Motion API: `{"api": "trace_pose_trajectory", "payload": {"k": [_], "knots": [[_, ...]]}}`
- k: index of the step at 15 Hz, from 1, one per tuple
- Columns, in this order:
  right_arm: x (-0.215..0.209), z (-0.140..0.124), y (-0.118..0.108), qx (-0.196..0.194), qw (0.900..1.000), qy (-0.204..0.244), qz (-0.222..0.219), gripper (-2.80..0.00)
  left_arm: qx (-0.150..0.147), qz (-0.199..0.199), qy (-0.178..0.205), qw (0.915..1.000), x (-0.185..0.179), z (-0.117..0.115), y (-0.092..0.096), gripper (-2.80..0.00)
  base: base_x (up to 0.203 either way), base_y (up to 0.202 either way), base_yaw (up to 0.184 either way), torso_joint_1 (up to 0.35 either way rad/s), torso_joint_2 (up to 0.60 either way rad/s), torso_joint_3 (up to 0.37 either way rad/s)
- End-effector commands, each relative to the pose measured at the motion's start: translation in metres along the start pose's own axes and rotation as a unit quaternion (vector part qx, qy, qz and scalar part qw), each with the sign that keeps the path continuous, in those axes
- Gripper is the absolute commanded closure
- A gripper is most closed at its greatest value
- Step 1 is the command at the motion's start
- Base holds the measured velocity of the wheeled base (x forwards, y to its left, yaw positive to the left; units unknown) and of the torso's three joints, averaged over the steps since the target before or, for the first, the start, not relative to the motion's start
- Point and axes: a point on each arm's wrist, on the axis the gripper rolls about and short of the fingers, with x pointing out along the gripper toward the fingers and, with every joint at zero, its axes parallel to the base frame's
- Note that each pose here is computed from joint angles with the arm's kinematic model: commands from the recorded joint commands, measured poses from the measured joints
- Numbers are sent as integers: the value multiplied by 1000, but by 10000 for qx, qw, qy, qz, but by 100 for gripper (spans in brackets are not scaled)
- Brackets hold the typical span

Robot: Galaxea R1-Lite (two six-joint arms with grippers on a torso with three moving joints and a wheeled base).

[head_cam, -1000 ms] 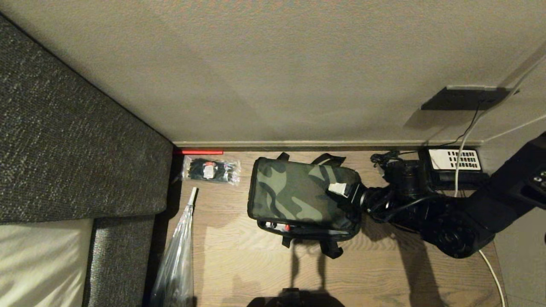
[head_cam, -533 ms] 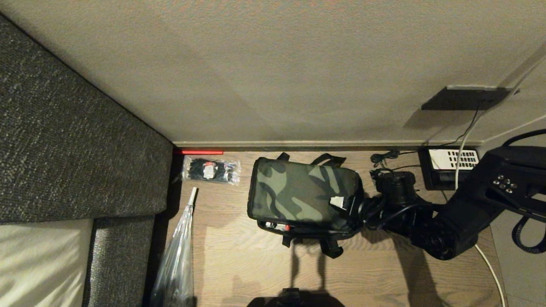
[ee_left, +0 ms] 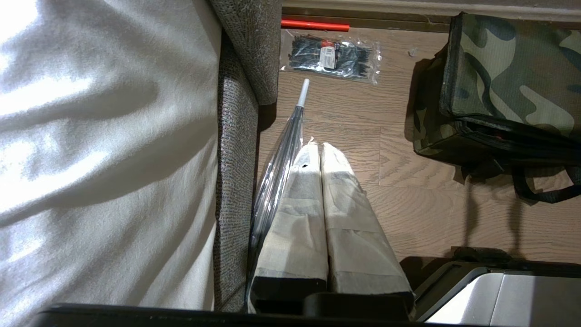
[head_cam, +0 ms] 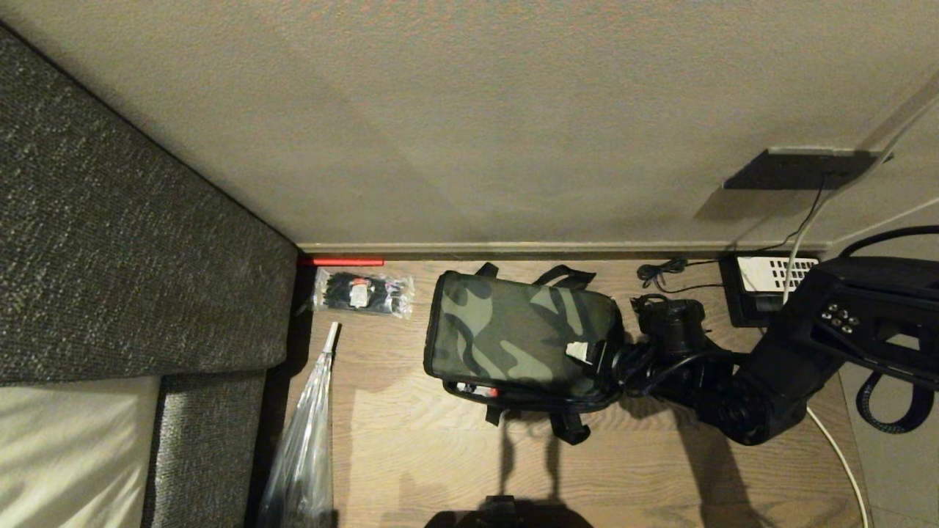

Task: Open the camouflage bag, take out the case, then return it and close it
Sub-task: Open the top of the storage box

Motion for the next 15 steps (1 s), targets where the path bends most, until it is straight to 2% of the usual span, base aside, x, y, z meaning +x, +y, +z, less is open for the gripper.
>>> {"api": "trace_pose_trajectory", "payload": {"k": [1, 3, 7, 8, 15], "knots": [[-2, 3, 4, 325, 9994, -30, 109, -280, -2, 5, -3, 10000, 0, 0, 0, 0, 0, 0, 0, 0, 0, 0], [-3, 3, 7, 336, 9993, -46, 149, -280, -2, -3, -3, 10000, 0, 0, 0, 0, 0, 0, 0, 0, 0, 0], [-3, 0, 13, 705, 9970, 66, 324, -280, -2, 5, -3, 10000, 0, 0, 0, 0, 0, 0, 0, 0, 0, 0], [-3, 0, 13, 705, 9970, 66, 324, 0, -2, 5, -3, 10000, 0, 0, 0, 0, 0, 0, 0, 0, 0, 0], [-2, 2, 17, 408, 9985, -36, 371, 0, -2, 5, -3, 10000, 0, 0, 0, 0, 0, 0, 0, 0, 0, 0]]}}
